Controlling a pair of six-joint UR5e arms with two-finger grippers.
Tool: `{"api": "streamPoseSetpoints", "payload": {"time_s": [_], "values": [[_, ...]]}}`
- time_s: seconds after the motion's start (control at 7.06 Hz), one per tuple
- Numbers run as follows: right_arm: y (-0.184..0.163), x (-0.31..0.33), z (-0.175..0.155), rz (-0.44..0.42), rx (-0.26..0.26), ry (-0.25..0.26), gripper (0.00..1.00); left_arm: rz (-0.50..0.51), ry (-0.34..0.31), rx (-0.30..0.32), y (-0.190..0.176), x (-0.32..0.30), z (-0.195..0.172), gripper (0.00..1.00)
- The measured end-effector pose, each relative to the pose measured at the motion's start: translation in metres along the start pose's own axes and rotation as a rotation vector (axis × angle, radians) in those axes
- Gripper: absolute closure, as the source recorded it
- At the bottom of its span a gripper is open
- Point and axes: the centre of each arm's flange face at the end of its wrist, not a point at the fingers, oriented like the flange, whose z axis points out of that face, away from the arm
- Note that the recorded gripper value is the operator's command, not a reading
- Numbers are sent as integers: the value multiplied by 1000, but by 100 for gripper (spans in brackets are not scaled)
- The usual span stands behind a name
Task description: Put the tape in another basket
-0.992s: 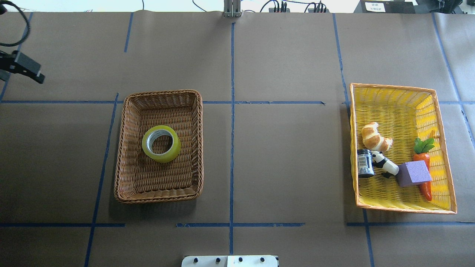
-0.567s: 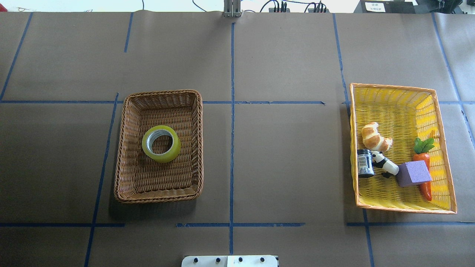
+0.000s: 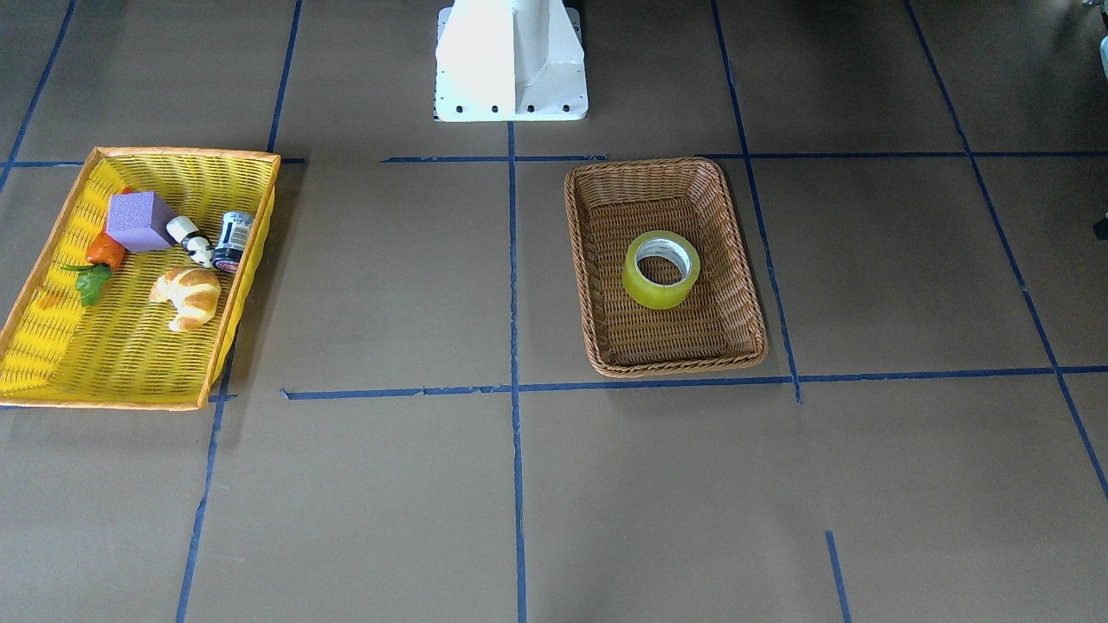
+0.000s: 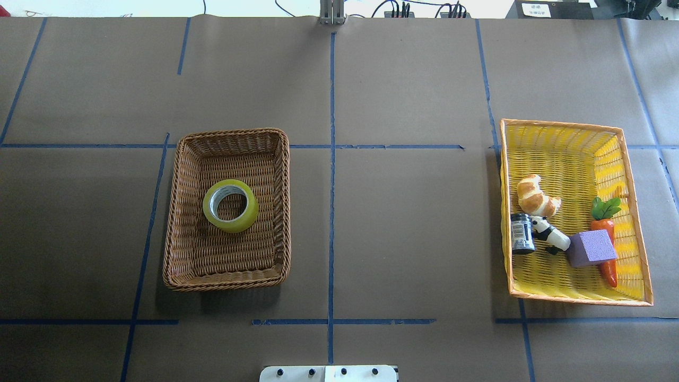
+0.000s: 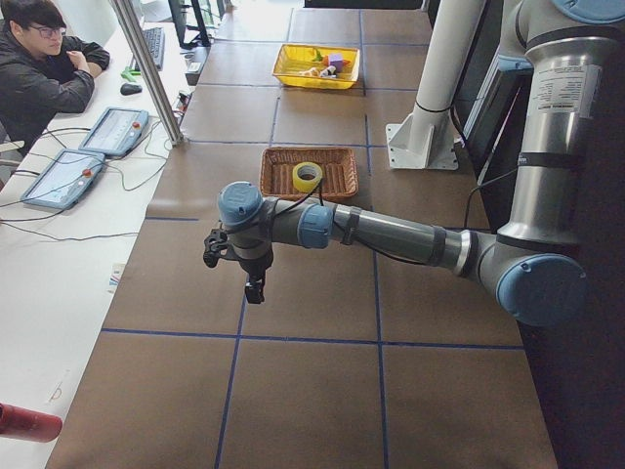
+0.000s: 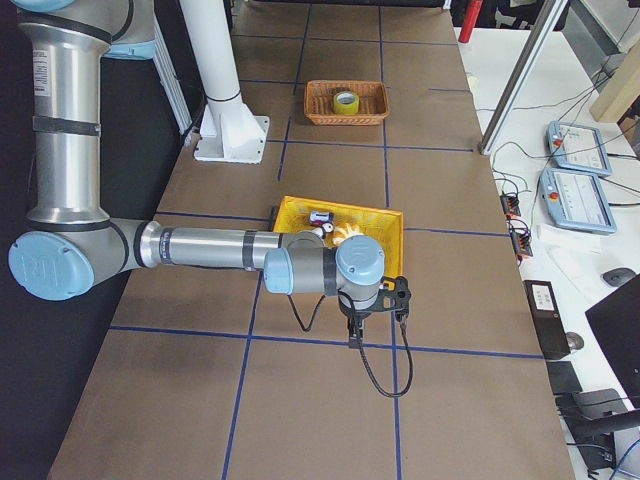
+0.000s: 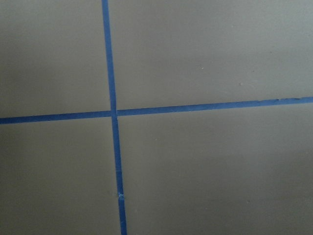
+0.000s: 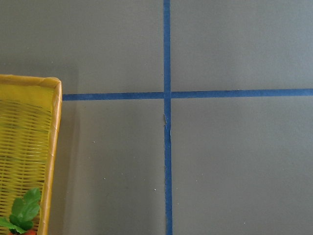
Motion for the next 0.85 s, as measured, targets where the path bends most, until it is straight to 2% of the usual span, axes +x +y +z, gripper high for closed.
{"api": "streamPoseSetpoints", "payload": {"time_s": [0.28, 0.85], "values": [[0, -2, 0, 17, -3, -29, 0, 39, -6, -6, 12, -34, 1, 0], [2, 5, 7, 22, -15, -31, 0, 17, 4, -51, 58, -78, 25, 0]]}}
